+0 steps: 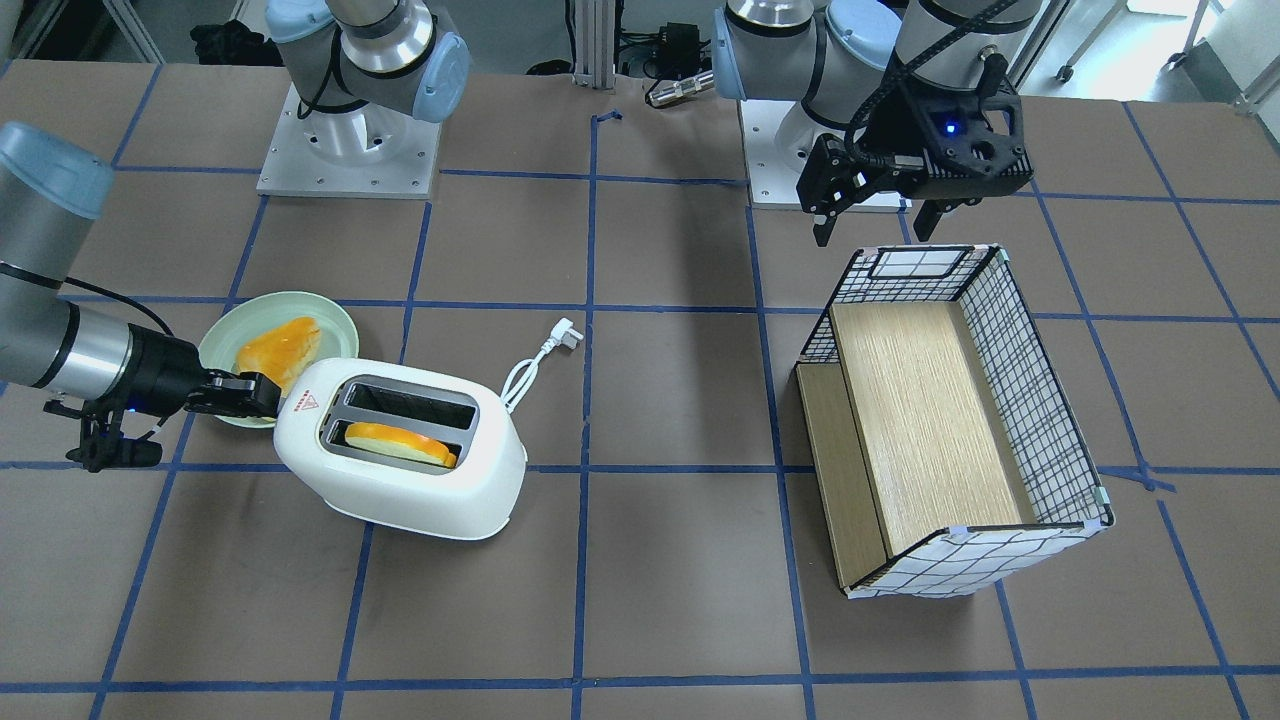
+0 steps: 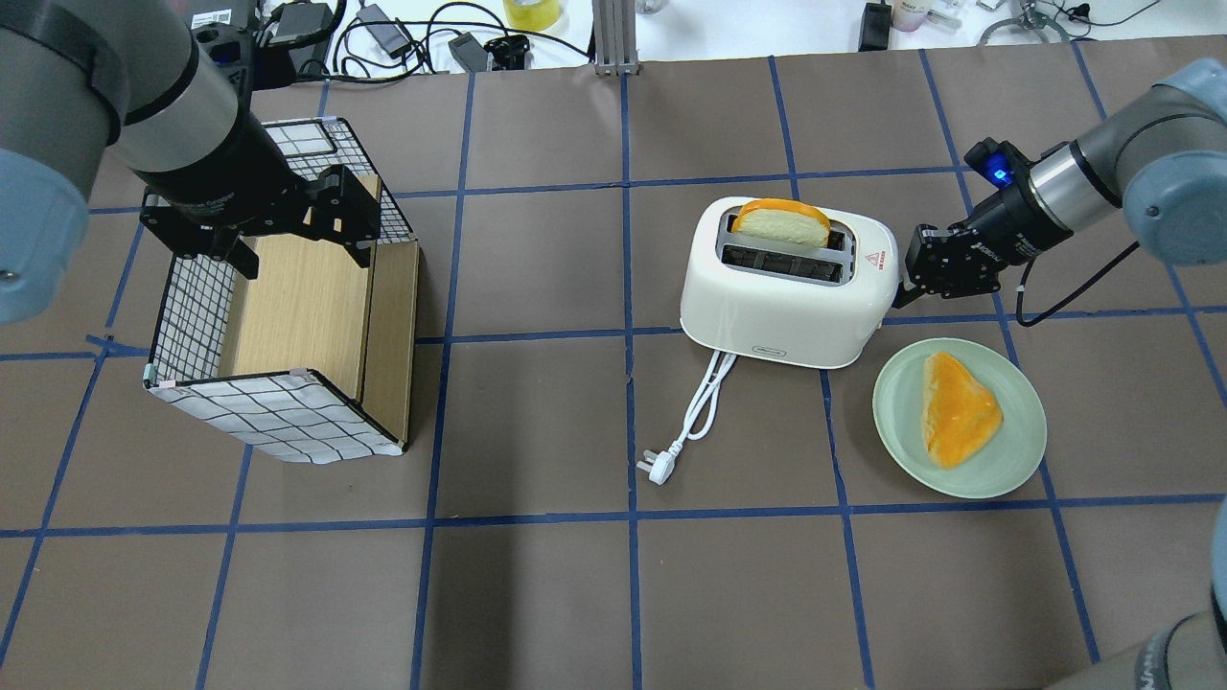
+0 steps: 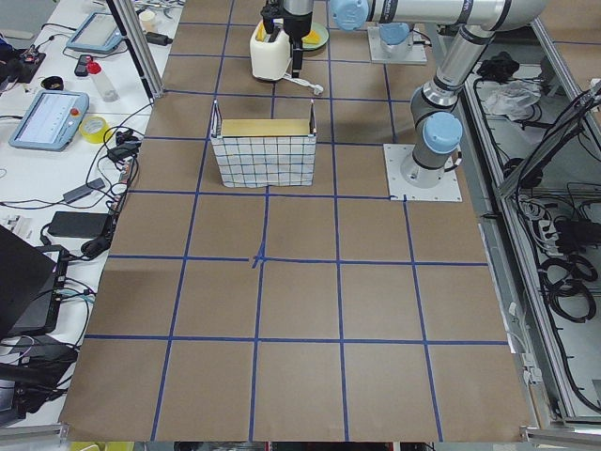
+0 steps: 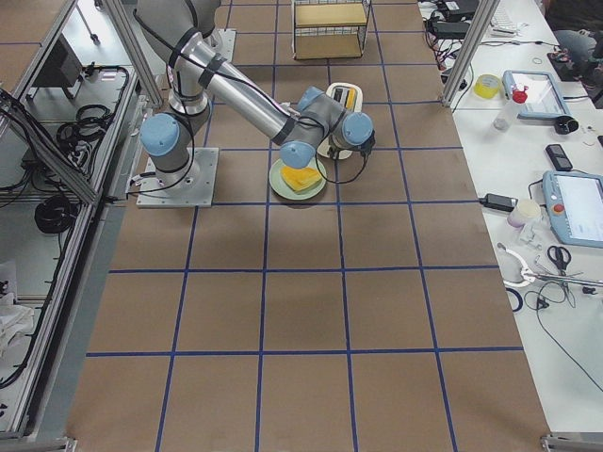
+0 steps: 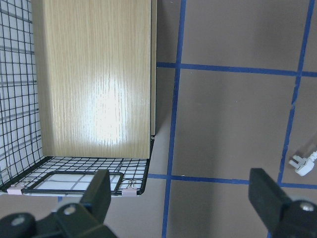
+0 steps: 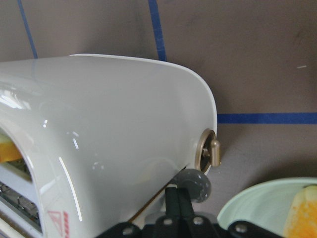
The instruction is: Press toaster with right arm
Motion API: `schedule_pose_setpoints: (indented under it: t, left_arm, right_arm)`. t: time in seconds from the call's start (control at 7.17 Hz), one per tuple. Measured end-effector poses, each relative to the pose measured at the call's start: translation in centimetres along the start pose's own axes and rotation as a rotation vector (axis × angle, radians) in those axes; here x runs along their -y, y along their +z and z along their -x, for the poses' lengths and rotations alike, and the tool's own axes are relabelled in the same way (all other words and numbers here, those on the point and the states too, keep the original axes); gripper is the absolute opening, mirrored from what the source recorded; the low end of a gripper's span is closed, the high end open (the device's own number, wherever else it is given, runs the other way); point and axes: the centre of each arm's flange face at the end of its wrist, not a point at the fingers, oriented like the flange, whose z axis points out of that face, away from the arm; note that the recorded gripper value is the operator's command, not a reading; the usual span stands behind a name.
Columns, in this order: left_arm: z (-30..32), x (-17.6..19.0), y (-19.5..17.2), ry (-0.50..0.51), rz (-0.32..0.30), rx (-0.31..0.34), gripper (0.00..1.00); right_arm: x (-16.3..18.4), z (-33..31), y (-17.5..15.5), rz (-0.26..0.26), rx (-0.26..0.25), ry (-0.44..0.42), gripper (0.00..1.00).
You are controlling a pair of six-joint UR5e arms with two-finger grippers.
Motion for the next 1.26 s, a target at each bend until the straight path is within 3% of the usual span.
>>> schedule_pose_setpoints:
  t: [0.42,1.12,1.26]
  left_arm:
    - [0.0,0.0,0.0,0.0,-0.001,0.0,1.0]
    - [0.0,0.0,0.0,0.0,-0.001,-0.001,1.0]
    - [0.0,0.0,0.0,0.0,-0.001,0.0,1.0]
  right_arm:
    - [0.0,0.2,-0.4,-0.008,-0.007,0.009,0.0]
    - [-1.7,5.2,-10.1,-0.147,-0.184,0.038,0.01]
    - [-2.7,6.3,-11.8,-0.173,-0.213,0.036,0.13]
